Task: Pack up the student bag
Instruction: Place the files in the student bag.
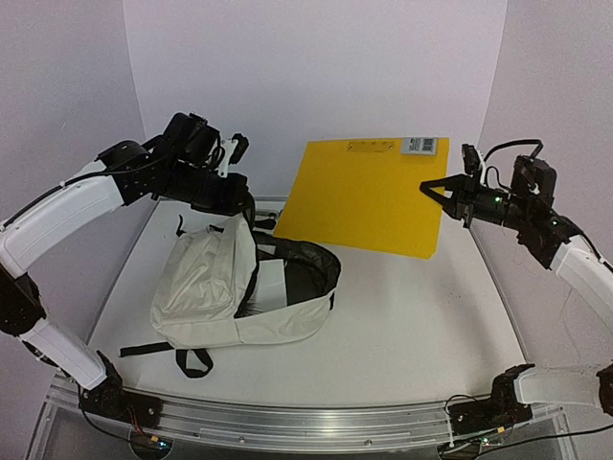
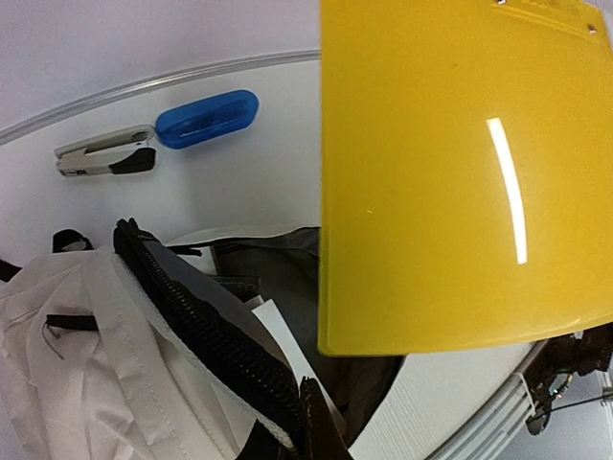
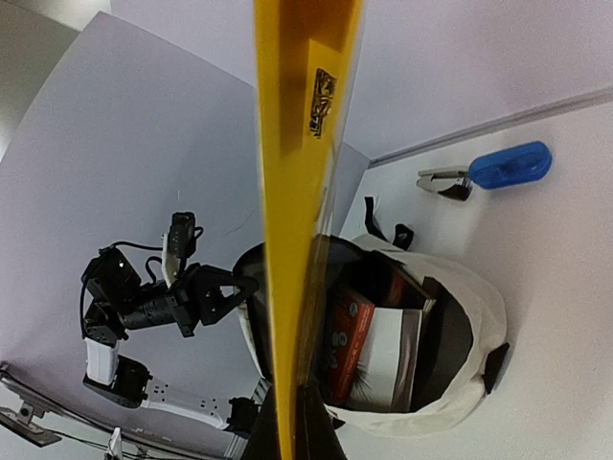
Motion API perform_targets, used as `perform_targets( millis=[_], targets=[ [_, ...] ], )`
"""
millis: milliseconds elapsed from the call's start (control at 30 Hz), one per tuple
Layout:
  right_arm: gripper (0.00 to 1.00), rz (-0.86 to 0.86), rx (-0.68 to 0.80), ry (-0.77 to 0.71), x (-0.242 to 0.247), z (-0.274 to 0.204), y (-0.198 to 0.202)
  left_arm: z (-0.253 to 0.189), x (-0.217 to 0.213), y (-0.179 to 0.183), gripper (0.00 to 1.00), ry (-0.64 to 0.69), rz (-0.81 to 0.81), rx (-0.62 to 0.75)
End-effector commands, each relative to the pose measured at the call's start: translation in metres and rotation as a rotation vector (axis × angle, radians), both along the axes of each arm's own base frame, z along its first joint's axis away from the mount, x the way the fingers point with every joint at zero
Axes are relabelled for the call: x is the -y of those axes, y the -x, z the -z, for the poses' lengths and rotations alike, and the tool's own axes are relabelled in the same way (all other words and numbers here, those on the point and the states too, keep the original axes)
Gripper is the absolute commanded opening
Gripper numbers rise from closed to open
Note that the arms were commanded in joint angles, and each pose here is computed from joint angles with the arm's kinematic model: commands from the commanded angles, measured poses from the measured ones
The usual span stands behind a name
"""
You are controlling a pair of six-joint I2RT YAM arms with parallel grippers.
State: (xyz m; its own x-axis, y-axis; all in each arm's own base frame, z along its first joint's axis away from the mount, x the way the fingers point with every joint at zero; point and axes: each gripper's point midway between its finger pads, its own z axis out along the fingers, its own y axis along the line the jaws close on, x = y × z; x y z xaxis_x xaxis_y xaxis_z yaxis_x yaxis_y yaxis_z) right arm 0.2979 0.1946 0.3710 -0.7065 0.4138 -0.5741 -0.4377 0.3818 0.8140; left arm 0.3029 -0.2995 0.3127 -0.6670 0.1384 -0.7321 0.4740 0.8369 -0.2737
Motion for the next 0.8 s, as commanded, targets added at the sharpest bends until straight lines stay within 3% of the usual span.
perform_targets(
  millis=[0,400,767],
  targets=[
    [0.0,-0.154,-0.054,-0.049,-0.02,0.006,0.022,-0.075,0.023,0.022,0.0,0.228,0.189,0.158],
    [0.0,-0.258,-0.14,-0.012,-0.069,0.038,0.039,-0.103,0.008,0.037,0.0,0.256,0.233,0.224],
    [0.0,-0.26,-0.256,0.024,-0.062,0.069,0.058,-0.096,-0.018,0.005,0.0,0.224,0.074,0.223]
  ],
)
